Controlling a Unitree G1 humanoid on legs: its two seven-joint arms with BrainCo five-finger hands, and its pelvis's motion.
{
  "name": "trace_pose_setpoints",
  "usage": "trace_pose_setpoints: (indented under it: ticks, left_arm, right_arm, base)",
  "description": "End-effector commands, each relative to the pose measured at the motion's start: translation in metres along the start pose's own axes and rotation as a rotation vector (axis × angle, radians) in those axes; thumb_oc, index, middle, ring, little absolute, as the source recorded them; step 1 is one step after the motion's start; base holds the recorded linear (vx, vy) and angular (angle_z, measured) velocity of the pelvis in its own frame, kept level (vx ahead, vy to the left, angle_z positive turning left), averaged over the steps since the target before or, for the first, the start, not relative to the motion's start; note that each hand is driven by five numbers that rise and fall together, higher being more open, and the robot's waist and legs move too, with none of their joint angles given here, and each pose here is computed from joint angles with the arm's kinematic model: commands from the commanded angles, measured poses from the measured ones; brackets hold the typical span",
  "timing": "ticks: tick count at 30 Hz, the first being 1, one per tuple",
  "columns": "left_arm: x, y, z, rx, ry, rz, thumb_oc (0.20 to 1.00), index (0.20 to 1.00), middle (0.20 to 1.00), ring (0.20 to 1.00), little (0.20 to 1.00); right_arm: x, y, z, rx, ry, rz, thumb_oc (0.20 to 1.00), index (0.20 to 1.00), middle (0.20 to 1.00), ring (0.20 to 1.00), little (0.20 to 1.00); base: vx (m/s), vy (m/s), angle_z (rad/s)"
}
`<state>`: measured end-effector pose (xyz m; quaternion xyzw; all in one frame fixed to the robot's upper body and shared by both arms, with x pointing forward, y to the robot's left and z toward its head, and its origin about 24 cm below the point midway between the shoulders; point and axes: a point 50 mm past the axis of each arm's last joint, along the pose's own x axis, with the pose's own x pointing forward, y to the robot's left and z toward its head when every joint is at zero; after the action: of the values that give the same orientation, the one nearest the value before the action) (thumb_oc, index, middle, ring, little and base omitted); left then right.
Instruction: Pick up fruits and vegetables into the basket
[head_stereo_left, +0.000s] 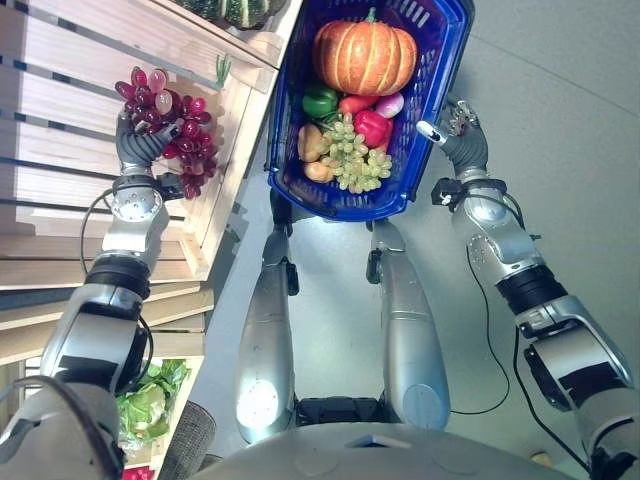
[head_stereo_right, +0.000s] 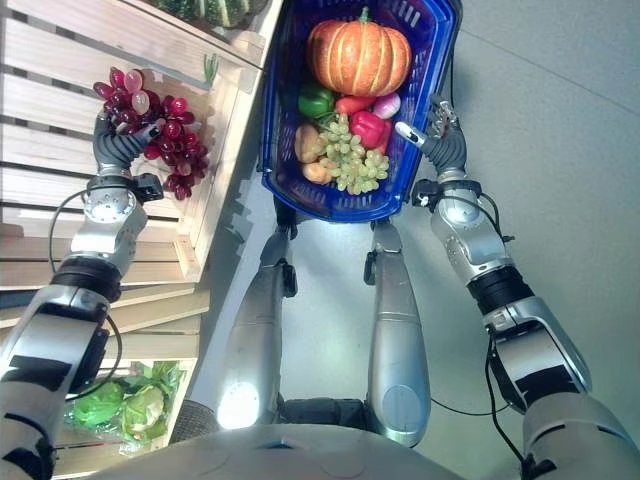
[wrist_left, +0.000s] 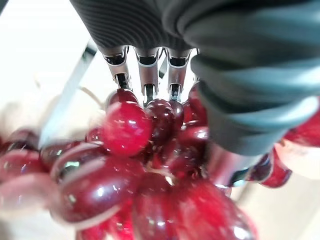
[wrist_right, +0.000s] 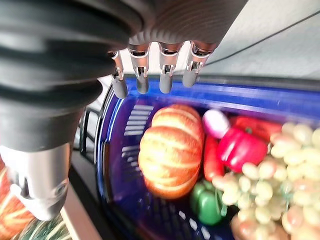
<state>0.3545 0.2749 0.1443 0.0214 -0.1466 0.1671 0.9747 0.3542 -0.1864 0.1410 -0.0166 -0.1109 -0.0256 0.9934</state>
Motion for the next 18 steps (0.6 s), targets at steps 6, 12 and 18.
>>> trace_pose_setpoints:
  ticks: [6, 12, 18]
  left_arm:
    - [-0.004, 0.002, 0.045, -0.427, -0.336, -0.04, 0.2, 0.2, 0.2, 0.2, 0.2]
    - [-0.021, -0.024, 0.074, -0.524, -0.503, -0.234, 0.2, 0.2, 0.2, 0.2, 0.2]
    - [-0.038, -0.056, 0.102, -0.581, -0.581, -0.463, 0.2, 0.2, 0.2, 0.2, 0.2]
  right_arm:
    - [-0.015, 0.019, 0.022, -0.021, -0.209, 0.177, 1.0, 1.0, 1.0, 1.0, 1.0]
    - [-0.024, 0.036, 0.038, -0.067, -0.305, 0.324, 1.0, 1.0, 1.0, 1.0, 1.0]
    - [-0.031, 0.053, 0.062, -0.112, -0.417, 0.462, 1.0, 1.0, 1.0, 1.0, 1.0]
  base:
    - [0.0, 0.0, 0.0]
    - [0.0, -0.006, 0.0]
    - [0.0, -0.013, 0.0]
